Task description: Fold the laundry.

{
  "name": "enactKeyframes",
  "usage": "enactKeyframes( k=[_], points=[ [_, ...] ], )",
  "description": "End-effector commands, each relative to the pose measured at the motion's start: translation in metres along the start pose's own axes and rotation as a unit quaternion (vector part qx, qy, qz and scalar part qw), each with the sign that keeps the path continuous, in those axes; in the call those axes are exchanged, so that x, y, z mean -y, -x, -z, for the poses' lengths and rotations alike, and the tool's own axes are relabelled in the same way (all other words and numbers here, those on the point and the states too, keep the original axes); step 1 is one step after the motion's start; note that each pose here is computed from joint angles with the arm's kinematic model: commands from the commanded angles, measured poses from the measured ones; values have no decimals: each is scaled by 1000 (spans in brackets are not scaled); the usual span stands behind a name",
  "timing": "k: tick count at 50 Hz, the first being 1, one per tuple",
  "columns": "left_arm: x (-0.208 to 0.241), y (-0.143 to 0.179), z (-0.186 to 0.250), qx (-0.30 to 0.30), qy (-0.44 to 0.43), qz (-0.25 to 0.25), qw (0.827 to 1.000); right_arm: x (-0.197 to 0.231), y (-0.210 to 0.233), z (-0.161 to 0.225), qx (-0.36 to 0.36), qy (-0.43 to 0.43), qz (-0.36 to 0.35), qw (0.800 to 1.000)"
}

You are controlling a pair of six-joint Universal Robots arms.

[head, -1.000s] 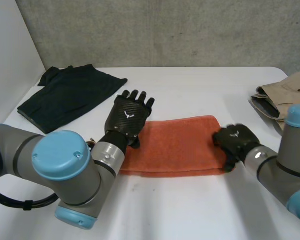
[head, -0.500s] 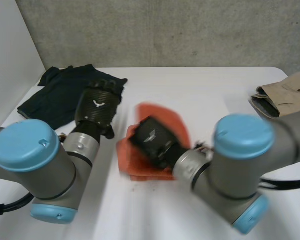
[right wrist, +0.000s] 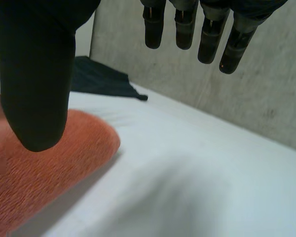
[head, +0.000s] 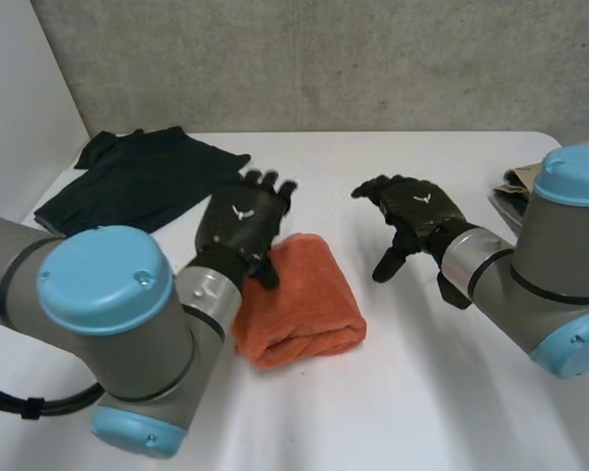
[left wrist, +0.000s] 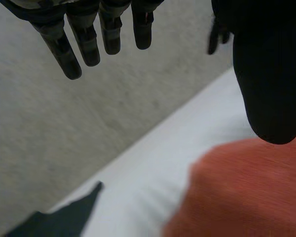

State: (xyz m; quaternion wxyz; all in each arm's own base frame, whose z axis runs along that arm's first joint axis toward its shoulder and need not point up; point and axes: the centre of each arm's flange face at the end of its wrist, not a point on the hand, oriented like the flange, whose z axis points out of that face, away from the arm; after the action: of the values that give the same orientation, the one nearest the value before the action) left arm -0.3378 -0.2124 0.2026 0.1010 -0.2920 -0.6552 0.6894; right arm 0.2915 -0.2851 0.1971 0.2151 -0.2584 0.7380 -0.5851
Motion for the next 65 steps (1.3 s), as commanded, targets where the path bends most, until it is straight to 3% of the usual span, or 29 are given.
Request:
enactKeyframes(
  k=[1,11,20,29,32,38,41,46,54,65],
  points=[
    [-8,-3,12,-7,73,28,997,-6,18,-8,39,37,3,999],
    [-36,-6,16,-9,157,18,987,-20,49,-15,95,99,-6,991],
    [-74,0,8,-5,242,7,970,-49,49,-31,97,135,2,986],
    [-82,13,-4,4,246,-6,969,-45,46,-31,70,127,110,983],
    [-72,17,-7,0,228,-1,974,-27,55,-20,70,101,134,983],
    [-11,24,-10,-35,130,24,991,-2,57,-5,53,15,149,987],
    [20,24,-9,-67,78,27,994,-3,63,12,49,-32,165,985],
    [54,36,-10,-92,24,33,995,-29,68,37,60,-24,175,982],
    [57,40,-6,-139,29,49,989,-66,79,52,81,0,200,977],
    [56,39,-6,-141,31,54,988,-89,92,23,91,-28,217,972]
  ],
)
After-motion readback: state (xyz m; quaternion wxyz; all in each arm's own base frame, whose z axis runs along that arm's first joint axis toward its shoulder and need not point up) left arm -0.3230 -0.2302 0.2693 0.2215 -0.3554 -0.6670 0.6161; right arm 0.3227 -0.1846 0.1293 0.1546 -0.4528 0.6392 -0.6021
